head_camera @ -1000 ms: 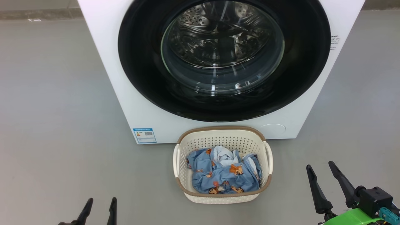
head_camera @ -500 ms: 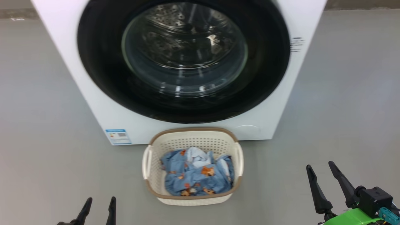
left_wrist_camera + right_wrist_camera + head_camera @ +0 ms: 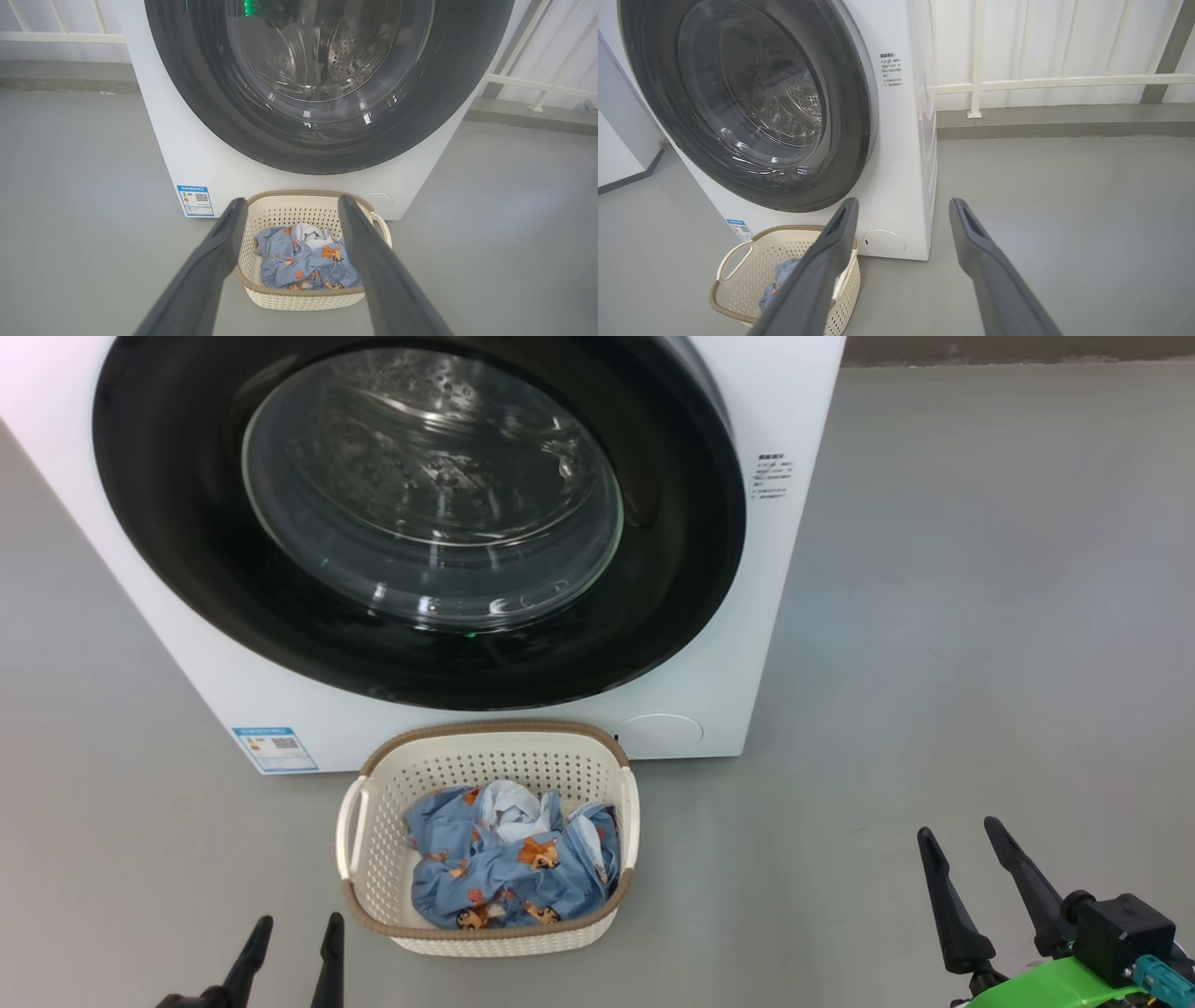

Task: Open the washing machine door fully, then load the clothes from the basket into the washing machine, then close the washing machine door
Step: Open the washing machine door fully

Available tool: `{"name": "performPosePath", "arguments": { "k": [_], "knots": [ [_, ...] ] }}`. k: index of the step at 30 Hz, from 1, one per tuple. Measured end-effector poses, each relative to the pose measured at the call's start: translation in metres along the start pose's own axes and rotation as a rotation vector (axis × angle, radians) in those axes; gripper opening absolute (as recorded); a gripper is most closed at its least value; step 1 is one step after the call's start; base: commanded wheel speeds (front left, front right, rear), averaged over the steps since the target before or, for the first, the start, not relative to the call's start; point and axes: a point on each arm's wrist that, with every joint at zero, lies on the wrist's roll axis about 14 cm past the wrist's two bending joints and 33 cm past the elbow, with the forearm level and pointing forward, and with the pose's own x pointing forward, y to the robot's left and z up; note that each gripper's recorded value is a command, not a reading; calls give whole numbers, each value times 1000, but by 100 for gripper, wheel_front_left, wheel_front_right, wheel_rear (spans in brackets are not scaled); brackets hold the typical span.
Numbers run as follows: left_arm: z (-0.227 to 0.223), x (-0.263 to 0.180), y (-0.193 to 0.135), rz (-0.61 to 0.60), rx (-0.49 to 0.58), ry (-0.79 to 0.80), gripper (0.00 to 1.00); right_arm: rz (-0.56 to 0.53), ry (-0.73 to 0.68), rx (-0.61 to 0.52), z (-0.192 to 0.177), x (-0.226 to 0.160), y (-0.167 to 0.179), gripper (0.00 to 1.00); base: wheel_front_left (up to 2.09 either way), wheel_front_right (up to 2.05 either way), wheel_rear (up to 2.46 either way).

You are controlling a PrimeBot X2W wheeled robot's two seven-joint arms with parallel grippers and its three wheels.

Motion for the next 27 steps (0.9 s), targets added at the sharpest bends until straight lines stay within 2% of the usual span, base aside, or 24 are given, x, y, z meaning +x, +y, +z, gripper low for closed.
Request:
{"name": "performPosePath", "arguments": {
  "k": [20, 21, 22, 27],
  "knots": [
    [2, -1, 2, 6, -5, -7, 100, 3, -9, 3, 3, 0, 2, 100, 3, 3, -7],
    [2, -1, 2, 7, -8, -7, 100, 4, -9, 5, 3, 0, 2, 45, 0, 0, 0],
    [2, -1, 2, 7, -9, -8, 100, 5, -9, 9, 3, 0, 3, 0, 0, 0, 0],
    [3, -2, 2, 7, -9, -9, 100, 9, -10, 15, 3, 0, 3, 0, 0, 0, 0]
  ]
}}
